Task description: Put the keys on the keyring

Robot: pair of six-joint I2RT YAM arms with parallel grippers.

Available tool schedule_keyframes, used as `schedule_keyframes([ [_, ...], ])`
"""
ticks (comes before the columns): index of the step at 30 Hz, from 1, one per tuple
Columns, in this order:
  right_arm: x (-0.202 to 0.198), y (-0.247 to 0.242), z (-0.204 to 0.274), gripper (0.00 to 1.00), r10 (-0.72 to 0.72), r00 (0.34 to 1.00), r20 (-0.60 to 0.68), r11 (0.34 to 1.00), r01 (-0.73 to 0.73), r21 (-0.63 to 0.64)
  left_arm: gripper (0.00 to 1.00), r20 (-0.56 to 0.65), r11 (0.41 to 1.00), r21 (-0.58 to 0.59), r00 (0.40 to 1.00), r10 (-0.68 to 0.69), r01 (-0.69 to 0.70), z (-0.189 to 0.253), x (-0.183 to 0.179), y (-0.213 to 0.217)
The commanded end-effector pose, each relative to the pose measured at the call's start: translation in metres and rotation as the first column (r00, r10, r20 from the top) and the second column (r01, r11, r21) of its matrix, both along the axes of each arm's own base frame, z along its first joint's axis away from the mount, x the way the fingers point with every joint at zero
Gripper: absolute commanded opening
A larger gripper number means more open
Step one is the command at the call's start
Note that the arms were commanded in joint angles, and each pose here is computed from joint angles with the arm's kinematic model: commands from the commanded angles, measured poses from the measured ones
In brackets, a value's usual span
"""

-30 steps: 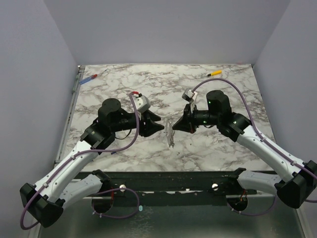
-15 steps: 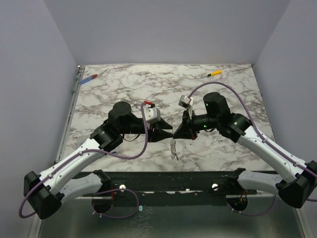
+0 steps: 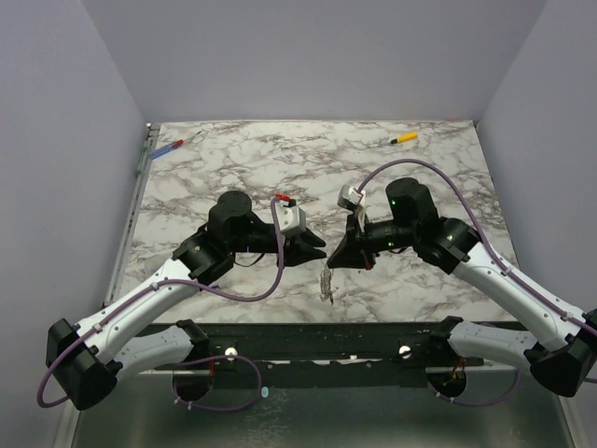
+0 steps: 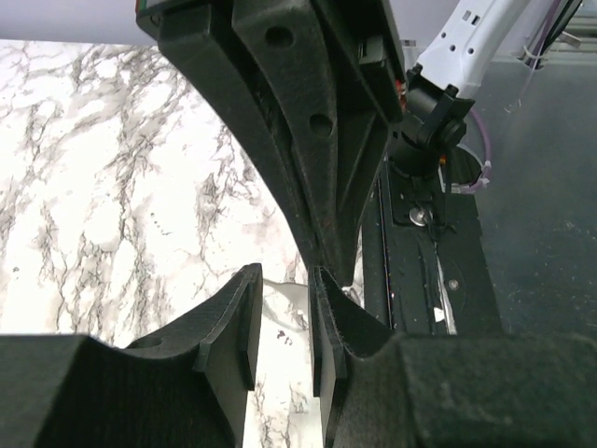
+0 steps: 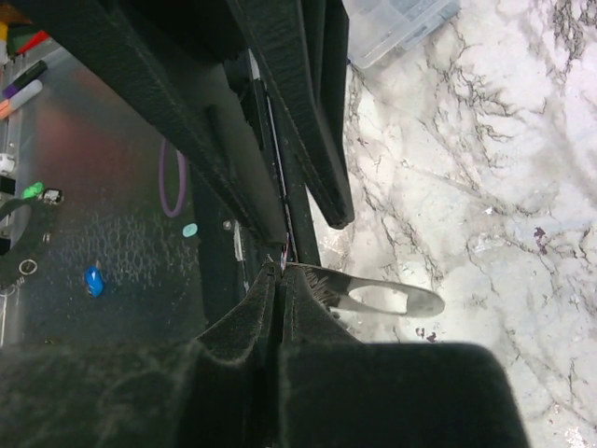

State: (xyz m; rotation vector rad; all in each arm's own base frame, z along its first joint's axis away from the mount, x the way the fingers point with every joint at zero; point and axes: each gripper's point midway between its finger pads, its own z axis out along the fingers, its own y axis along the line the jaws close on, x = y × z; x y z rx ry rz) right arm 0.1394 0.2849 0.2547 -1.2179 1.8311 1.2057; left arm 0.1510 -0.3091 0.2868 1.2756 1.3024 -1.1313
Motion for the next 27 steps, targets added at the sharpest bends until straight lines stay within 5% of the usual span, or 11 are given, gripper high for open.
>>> schedule_keyframes([
  [1,-0.008,0.0,0.02,0.01,0.032,0.998,0.046,0.999,-0.034,0.042,0.31,0.003,0.999,0.035,0.999,-0.041,0.041,-0.011,-0.005,0.0],
  [27,-0.003,0.0,0.018,0.01,0.005,0.998,0.061,1.0,-0.007,0.03,0.34,-0.066,0.987,0.017,0.985,-0.161,0.163,-0.008,-0.03,-0.001],
])
